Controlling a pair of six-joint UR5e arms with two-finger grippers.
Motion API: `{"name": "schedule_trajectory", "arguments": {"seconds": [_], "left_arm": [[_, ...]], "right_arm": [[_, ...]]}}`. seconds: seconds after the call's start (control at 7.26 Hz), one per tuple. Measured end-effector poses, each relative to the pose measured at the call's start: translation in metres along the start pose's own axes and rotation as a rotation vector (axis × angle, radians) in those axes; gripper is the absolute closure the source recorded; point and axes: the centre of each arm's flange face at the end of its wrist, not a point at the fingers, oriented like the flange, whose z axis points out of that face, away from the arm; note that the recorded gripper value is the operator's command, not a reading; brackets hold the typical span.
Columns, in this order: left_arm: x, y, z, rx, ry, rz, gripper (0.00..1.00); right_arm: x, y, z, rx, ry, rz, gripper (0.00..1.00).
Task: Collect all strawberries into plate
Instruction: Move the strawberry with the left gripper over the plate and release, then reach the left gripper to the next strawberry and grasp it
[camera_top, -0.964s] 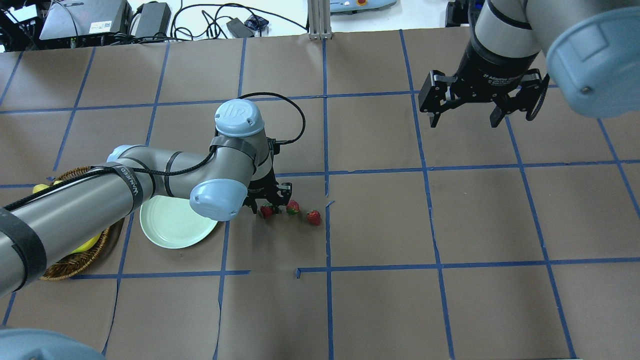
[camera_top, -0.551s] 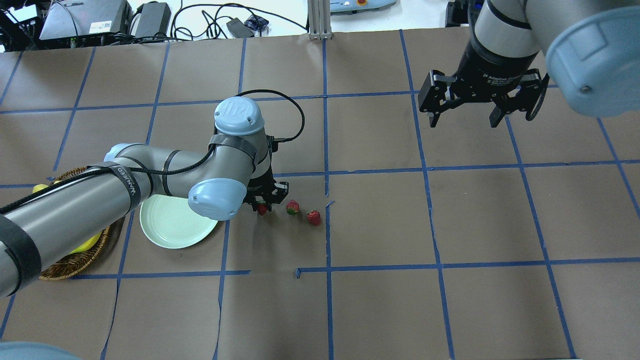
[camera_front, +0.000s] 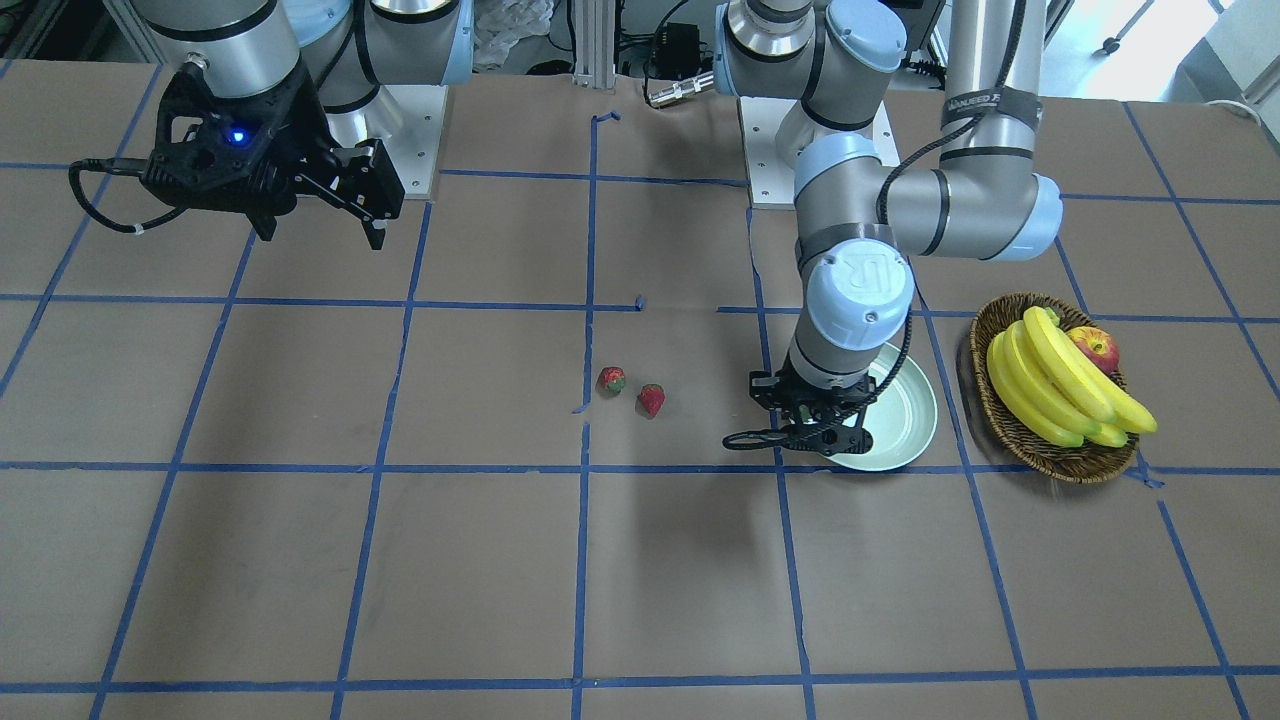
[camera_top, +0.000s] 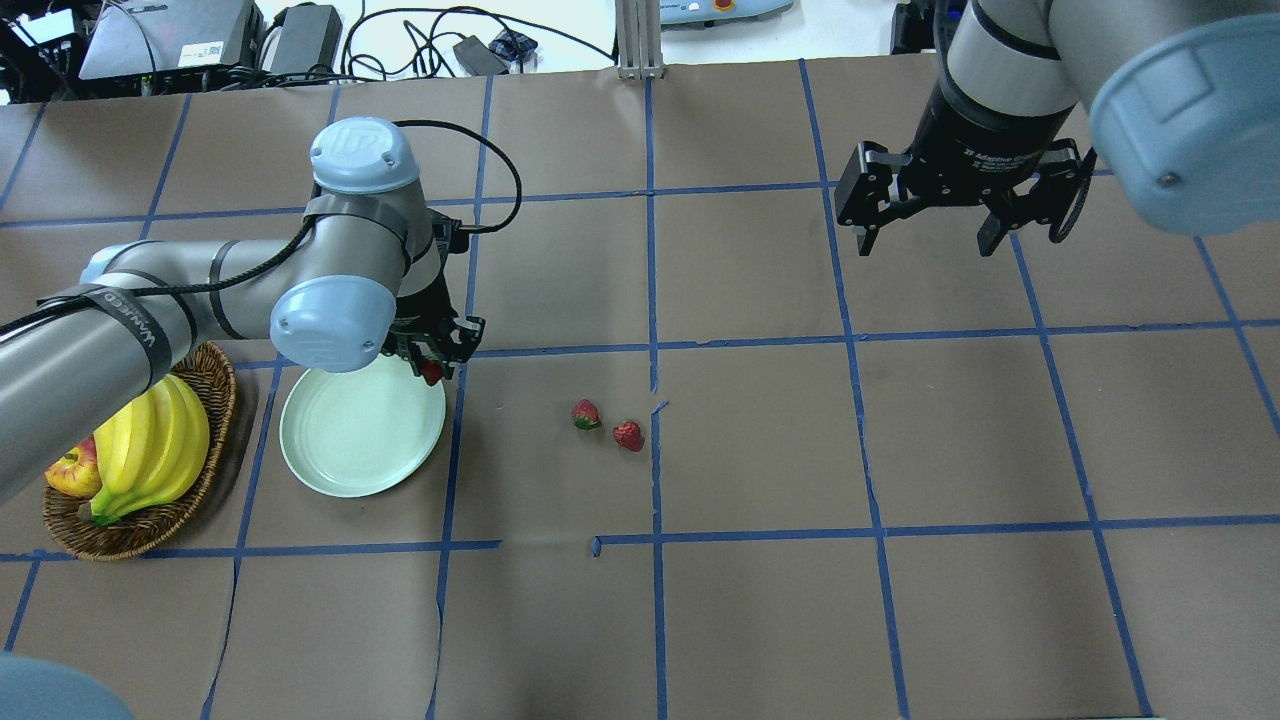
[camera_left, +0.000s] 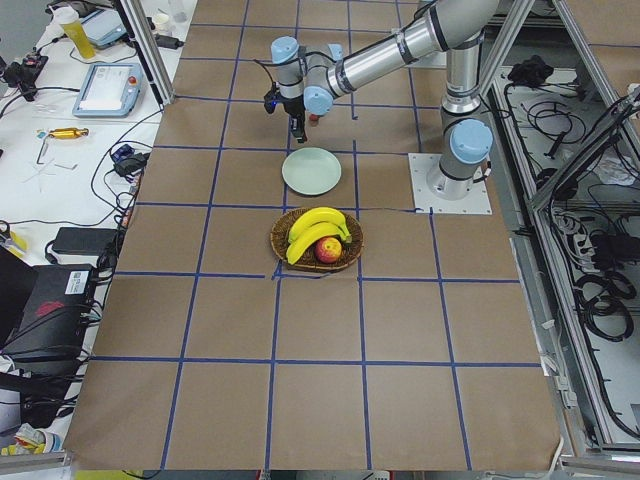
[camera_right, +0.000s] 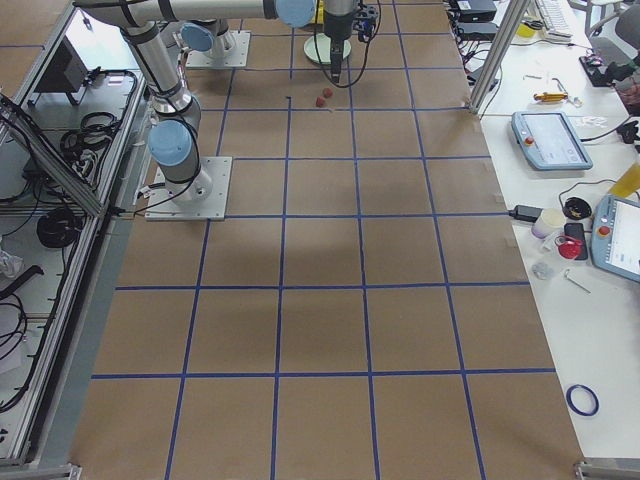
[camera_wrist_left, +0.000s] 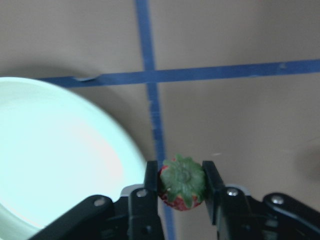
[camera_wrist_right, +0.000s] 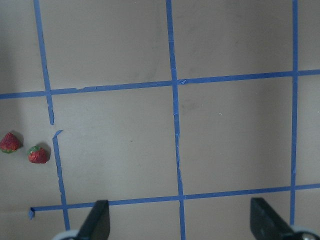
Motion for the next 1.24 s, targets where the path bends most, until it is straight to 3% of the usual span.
{"name": "schedule_trajectory", "arguments": {"seconds": [0.14,0.55,0.96,1.24], "left_arm": [[-0.022,0.001,0.006,-0.018,-0.008,0.01,0.0],[-0.015,0.012,0.012,-0.025,-0.011,0.015,0.0],[0.075,0.01,-0.004,0.064,0.065,-0.122,0.0],[0.135,0.02,0.004,0.065,0.107,-0.181,0.0]], "right_arm": [[0.0,0.0,0.0,0.0,0.0,-0.001,0.0],[-0.001,0.0,0.001,-0.004,0.0,-0.001,0.0],[-0.001,0.0,0.002,-0.006,0.001,-0.002,0.0],[-0.002,0.001,0.002,-0.007,0.001,-0.003,0.0]]}}
